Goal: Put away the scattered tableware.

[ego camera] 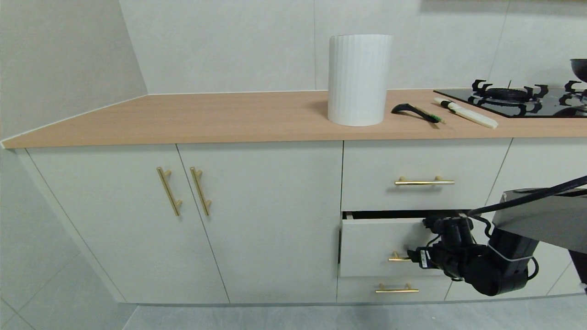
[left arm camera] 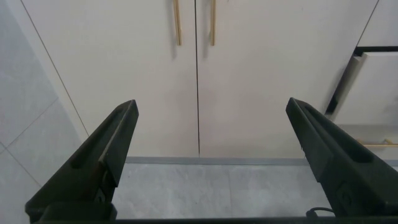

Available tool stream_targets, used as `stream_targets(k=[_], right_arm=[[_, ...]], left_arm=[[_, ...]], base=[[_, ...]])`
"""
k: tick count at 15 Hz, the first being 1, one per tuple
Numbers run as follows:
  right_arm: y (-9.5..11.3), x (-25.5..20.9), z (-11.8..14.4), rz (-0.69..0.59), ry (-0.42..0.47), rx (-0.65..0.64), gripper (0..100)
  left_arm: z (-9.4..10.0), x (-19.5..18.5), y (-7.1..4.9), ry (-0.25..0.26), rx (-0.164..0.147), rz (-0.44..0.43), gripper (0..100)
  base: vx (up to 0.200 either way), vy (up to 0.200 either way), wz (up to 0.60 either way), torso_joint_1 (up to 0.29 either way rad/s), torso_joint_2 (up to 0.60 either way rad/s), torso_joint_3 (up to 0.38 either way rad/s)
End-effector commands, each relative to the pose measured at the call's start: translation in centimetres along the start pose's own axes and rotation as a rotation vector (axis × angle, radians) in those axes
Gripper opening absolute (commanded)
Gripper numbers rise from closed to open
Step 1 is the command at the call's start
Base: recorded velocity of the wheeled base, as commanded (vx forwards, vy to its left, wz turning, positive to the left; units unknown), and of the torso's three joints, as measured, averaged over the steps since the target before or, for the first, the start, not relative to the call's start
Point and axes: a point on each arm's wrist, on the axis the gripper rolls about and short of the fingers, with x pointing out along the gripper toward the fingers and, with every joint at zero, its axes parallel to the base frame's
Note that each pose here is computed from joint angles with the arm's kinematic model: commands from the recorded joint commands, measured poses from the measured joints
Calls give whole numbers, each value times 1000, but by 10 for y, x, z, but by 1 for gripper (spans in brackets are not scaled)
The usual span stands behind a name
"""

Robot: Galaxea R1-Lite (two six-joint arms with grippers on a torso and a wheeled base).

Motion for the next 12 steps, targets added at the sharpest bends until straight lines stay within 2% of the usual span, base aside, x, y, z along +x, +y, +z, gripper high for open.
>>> stream_targets(k=[1,3,4,5,7,9,10,12], right_arm=[[-8,-49,33,13,-71,-8,100],[-13,-88,54,56,-60,-13,100],[-10,-126,69,150,-58,-25,100],[-7,-143,76,189,-72,-33,100],[-3,-161,96,202,-159,-39,100],[0,-162,120,203,-203,-28,100],[2,-157,126,202,-175,-25,100],[5,-149,121,214,-130,-33,100]], left_arm=[[0,0,0,0,0,1,100],[0,0,0,0,0,1,100],[0,0,0,0,0,1,100],[0,0,0,0,0,1,100],[0,0,0,0,0,1,100],[0,0,0,0,0,-1,100],[0,0,0,0,0,1,100],[0,0,0,0,0,1,100]], base=[[0,0,0,0,0,0],[0,0,0,0,0,0],[0,0,0,0,0,0],[0,0,0,0,0,0],[0,0,0,0,0,0],[0,0,0,0,0,0],[0,0,0,0,0,0],[0,0,0,0,0,0]])
